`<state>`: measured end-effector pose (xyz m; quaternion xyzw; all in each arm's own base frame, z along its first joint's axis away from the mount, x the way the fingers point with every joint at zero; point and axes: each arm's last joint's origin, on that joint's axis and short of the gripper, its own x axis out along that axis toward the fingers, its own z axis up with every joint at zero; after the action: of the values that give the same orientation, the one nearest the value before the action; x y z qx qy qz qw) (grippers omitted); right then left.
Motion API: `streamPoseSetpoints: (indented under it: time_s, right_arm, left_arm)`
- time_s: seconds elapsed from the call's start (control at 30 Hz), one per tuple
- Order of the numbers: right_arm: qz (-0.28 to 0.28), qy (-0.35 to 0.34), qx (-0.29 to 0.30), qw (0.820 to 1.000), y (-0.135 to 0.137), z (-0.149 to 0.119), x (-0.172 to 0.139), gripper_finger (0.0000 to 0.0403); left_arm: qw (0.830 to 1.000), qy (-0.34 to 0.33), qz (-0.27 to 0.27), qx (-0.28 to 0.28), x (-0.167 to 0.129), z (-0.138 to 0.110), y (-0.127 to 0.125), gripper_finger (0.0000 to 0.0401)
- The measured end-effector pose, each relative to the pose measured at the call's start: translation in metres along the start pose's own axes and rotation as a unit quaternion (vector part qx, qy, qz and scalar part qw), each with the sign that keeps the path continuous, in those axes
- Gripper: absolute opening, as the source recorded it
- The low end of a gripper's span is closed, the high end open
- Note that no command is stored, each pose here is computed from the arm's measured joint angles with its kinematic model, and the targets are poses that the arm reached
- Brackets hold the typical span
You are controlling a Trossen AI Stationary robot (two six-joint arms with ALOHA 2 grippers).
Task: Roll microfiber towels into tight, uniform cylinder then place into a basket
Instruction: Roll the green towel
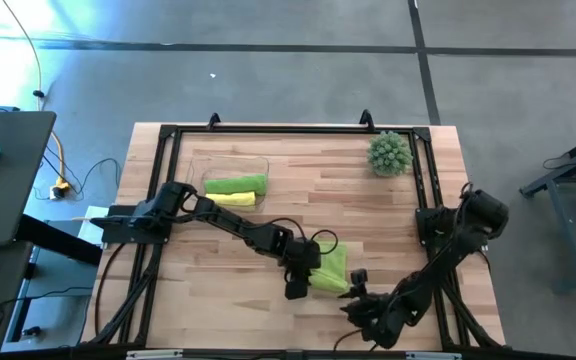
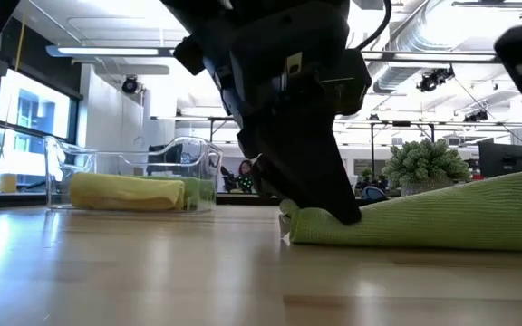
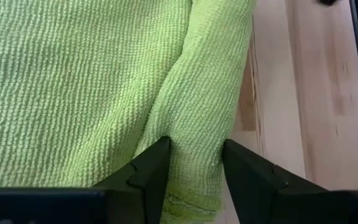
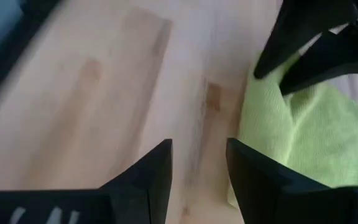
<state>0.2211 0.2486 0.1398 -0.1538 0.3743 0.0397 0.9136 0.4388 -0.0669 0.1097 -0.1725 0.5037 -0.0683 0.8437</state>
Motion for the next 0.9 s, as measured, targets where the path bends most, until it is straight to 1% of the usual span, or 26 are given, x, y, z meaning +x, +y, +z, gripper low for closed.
streamPoseSetpoints:
  time_s: [0.07,0.13,0.23,0.27,0.33,0.43,0.5,0.6,0.67,0.77,0.9]
  right_arm:
    - [-0.020,0.006,-0.020,1.000,0.004,-0.007,0.006,0.0144]
    - [-0.041,0.014,-0.024,0.999,0.004,-0.012,0.014,0.0144]
    - [-0.059,0.032,-0.007,0.998,-0.002,-0.016,0.022,0.0144]
    - [-0.063,0.035,0.007,0.997,-0.004,-0.016,0.023,0.0145]
    - [-0.058,0.043,0.039,0.997,-0.009,-0.014,0.025,0.0150]
    - [-0.033,0.051,0.064,0.996,-0.011,-0.007,0.023,0.0167]
    - [-0.020,0.051,0.060,0.997,-0.011,-0.002,0.021,0.0181]
    - [-0.008,0.043,0.036,0.998,-0.010,0.007,0.017,0.0195]
    - [-0.011,0.043,0.028,0.999,-0.010,0.010,0.015,0.0196]
    - [-0.028,0.061,0.028,0.997,-0.014,0.003,0.016,0.0197]
    - [-0.054,0.084,0.055,0.993,-0.021,-0.009,0.020,0.0197]
  left_arm:
    - [1.000,-0.001,0.001,0.000,0.000,0.000,0.000,0.0142]
    - [1.000,-0.001,0.000,0.000,0.000,0.000,0.000,0.0142]
    - [1.000,-0.001,0.001,0.001,0.000,0.000,-0.001,0.0142]
    - [1.000,-0.001,0.002,0.002,0.001,-0.001,-0.002,0.0142]
    - [1.000,-0.002,0.003,0.002,0.001,-0.001,-0.002,0.0142]
    - [1.000,-0.002,0.003,0.002,0.001,-0.001,-0.002,0.0142]
    - [1.000,-0.003,0.004,0.002,0.001,-0.001,-0.002,0.0142]
    - [1.000,-0.003,0.003,0.002,0.001,-0.001,-0.002,0.0142]
    - [1.000,-0.003,0.003,0.002,0.001,-0.001,-0.002,0.0142]
    - [1.000,-0.004,0.004,-0.002,0.001,0.000,-0.002,0.0142]
    - [1.000,-0.004,0.004,-0.003,0.001,0.000,-0.002,0.0142]
